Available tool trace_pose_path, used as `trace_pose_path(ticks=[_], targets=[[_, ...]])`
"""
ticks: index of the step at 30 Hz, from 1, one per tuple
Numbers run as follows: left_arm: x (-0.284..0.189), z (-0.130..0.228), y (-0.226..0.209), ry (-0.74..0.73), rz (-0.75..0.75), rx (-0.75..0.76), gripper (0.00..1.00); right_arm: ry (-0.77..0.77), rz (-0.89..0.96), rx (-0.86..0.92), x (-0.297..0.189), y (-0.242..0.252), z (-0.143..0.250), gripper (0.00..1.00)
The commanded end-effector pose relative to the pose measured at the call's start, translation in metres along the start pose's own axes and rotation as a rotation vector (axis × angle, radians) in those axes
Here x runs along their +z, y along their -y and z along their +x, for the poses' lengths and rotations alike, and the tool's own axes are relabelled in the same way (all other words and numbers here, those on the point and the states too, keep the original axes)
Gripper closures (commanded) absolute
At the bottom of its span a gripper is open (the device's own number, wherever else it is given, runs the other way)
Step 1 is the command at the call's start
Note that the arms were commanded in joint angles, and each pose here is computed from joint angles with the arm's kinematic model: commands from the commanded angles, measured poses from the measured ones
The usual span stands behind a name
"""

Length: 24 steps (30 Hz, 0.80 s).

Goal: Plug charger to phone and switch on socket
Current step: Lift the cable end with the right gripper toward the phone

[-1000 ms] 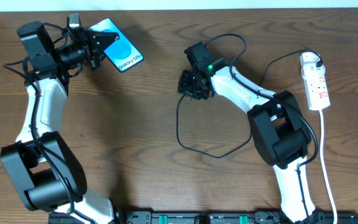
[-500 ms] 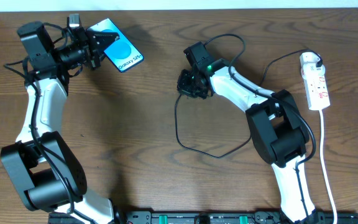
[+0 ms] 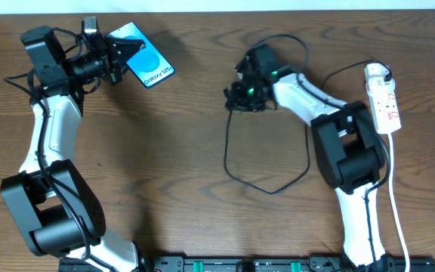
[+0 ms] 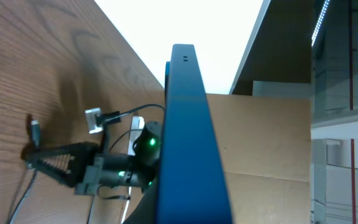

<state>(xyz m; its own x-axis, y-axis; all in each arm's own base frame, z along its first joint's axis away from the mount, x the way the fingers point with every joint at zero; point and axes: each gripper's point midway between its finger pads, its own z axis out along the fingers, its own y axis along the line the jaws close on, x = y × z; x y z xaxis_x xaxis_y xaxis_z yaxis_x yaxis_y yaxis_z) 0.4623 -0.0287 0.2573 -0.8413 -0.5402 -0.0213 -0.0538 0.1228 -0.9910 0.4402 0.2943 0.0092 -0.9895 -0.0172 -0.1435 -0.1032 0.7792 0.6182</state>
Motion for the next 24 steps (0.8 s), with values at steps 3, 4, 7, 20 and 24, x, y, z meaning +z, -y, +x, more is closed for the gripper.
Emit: trace_pose_path(ticks=[3, 4, 7, 20, 24], targets=[[-0.001, 0.004, 0.007, -0.026, 0.019, 0.033, 0.93, -0.002, -0.231, -0.292, -0.041, -0.038, -0.002, 0.99], [-0.001, 0.004, 0.007, -0.026, 0.019, 0.033, 0.93, 0.005, -0.247, -0.331, -0.049, -0.044, -0.002, 0.99], [-0.001, 0.006, 0.008, -0.032, 0.022, 0.033, 0.93, 0.014, -0.254, -0.434, -0.073, -0.059, 0.004, 0.99], [-0.002, 0.012, 0.011, -0.072, 0.042, 0.034, 0.93, 0.006, -0.333, -0.563, -0.178, -0.104, 0.047, 0.99], [-0.002, 0.013, 0.012, -0.075, 0.044, 0.034, 0.93, -0.003, -0.357, -0.551, -0.187, -0.106, 0.066, 0.99]])
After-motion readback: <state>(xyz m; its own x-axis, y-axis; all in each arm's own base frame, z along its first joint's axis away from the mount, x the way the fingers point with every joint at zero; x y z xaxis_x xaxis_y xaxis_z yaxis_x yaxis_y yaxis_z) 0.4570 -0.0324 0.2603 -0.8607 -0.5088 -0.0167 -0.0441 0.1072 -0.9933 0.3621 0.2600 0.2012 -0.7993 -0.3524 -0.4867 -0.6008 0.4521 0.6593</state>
